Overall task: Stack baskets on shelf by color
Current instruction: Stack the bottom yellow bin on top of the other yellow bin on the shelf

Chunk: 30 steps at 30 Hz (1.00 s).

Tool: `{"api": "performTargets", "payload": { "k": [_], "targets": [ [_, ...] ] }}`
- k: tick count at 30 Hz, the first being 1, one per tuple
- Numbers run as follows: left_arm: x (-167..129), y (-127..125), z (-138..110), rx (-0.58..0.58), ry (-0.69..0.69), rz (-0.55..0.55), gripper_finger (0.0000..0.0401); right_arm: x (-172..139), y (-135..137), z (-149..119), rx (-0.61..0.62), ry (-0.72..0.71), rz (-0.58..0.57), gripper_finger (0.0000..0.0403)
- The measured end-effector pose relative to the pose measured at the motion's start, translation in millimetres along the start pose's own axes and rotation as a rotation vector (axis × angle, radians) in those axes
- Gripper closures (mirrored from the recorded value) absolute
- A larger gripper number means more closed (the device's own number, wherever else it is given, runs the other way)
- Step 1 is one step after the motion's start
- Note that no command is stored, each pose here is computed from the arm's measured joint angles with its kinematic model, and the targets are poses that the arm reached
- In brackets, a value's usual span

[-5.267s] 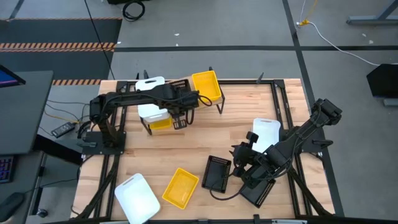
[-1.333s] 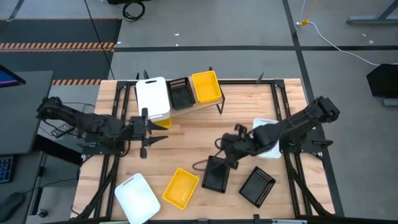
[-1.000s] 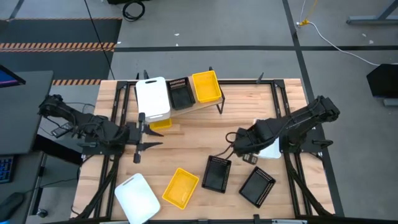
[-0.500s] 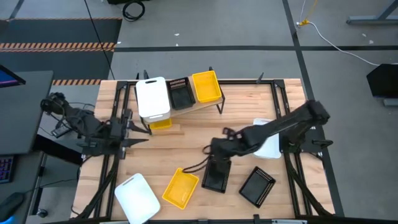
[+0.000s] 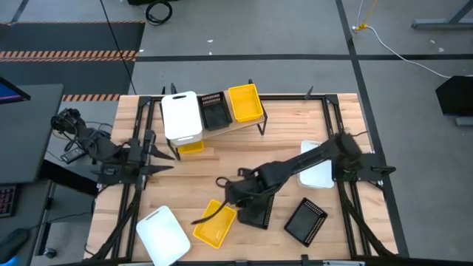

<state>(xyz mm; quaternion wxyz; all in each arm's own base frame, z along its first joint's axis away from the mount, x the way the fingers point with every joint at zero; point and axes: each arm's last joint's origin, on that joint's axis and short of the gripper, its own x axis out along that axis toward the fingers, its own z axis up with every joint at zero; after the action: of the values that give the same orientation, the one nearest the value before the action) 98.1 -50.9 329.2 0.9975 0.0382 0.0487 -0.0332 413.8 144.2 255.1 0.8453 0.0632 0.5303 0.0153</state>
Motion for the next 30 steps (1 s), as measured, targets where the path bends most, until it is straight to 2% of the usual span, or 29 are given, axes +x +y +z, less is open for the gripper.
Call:
{"api": "performTargets", "payload": {
  "k": [4, 10, 15, 19, 24, 30],
  "targets": [
    [0, 0, 1, 0.015, -0.005, 0.000, 0.0280, 10, 17, 15, 0.025, 0.017, -0.029, 0.0299],
    [0, 0, 0, 0.026, 0.002, -0.005, 0.0280, 34, 24, 24, 0.124, 0.108, -0.103, 0.0299],
    [0, 0, -1, 0.032, 0.011, -0.006, 0.0280, 55, 32, 32, 0.155, 0.095, -0.084, 0.0299],
    [0, 0, -2, 0.035, 0.016, -0.007, 0.0280, 68, 34, 27, 0.185, 0.129, -0.088, 0.0299],
    [0, -1, -2, 0.037, 0.022, -0.037, 0.0280, 72, 27, 17, 0.208, 0.190, -0.187, 0.0299],
    [3, -4, -5, 0.027, 0.047, -0.062, 0.0280, 72, 27, 19, 0.200, 0.162, -0.203, 0.0299]
  ]
}}
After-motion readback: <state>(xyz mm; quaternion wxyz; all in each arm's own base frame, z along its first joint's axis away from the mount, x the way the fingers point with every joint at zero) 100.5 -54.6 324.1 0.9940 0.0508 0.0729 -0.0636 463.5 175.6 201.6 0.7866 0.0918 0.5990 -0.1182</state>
